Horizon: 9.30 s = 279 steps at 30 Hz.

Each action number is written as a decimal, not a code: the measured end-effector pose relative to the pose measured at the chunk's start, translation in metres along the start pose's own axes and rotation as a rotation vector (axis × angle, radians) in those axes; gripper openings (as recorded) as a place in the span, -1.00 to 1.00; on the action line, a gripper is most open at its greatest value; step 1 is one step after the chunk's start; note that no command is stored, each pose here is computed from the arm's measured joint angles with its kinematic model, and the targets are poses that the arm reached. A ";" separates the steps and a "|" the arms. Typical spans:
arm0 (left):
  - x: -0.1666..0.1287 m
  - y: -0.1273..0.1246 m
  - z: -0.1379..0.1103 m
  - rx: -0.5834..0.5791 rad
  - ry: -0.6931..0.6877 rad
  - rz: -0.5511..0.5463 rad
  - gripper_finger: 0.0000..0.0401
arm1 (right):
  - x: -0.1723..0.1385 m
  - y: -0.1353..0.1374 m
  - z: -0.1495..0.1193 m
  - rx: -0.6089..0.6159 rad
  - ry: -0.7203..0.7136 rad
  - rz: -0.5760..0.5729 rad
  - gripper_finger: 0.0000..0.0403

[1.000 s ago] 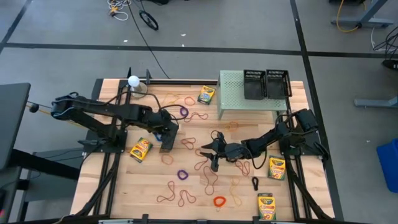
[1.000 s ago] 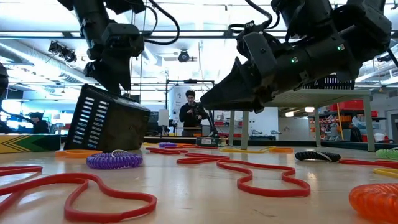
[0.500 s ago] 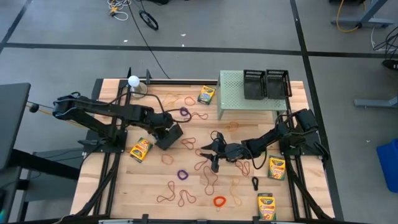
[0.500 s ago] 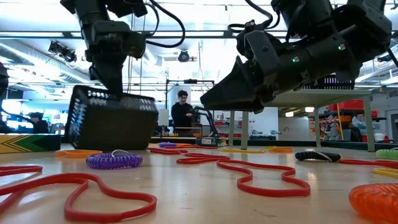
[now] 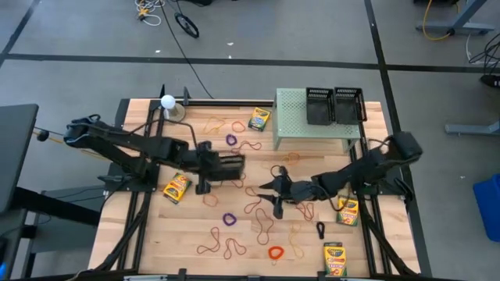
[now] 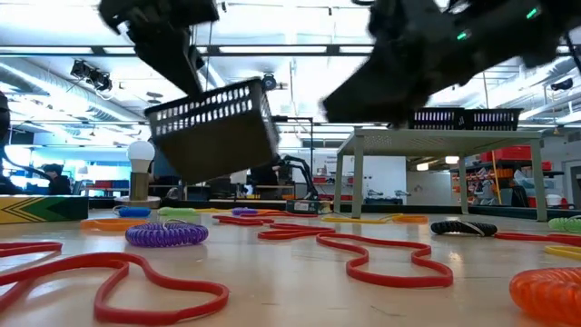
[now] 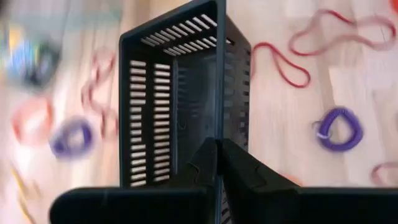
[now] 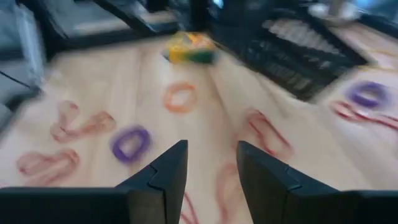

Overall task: Pick & Place Office Desk Supplies
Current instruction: Put the black basket on the shelf, then put the top black spring keychain into the left black basket on the shelf

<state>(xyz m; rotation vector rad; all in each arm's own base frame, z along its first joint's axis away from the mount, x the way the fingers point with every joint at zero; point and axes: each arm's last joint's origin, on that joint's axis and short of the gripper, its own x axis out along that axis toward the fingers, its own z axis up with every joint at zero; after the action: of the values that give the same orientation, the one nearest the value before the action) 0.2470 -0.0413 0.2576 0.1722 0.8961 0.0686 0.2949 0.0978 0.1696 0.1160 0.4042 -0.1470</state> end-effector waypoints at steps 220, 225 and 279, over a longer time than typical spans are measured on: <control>0.023 0.021 -0.093 -0.241 -0.789 0.282 -0.38 | 0.022 -0.036 -0.020 -0.134 0.979 0.095 -0.54; 0.023 0.021 -0.093 -0.241 -0.789 0.282 -0.38 | 0.023 -0.041 -0.020 -0.124 0.991 0.111 -0.59; 0.023 0.021 -0.092 -0.243 -0.796 0.282 -0.38 | -0.088 -0.120 0.219 0.106 0.614 -0.347 -0.89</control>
<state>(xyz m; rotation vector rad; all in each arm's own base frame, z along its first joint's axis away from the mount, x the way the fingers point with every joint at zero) 0.1894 -0.0061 0.1870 0.0834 0.0617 0.3441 0.2785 -0.0407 0.3949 0.1952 1.0298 -0.4798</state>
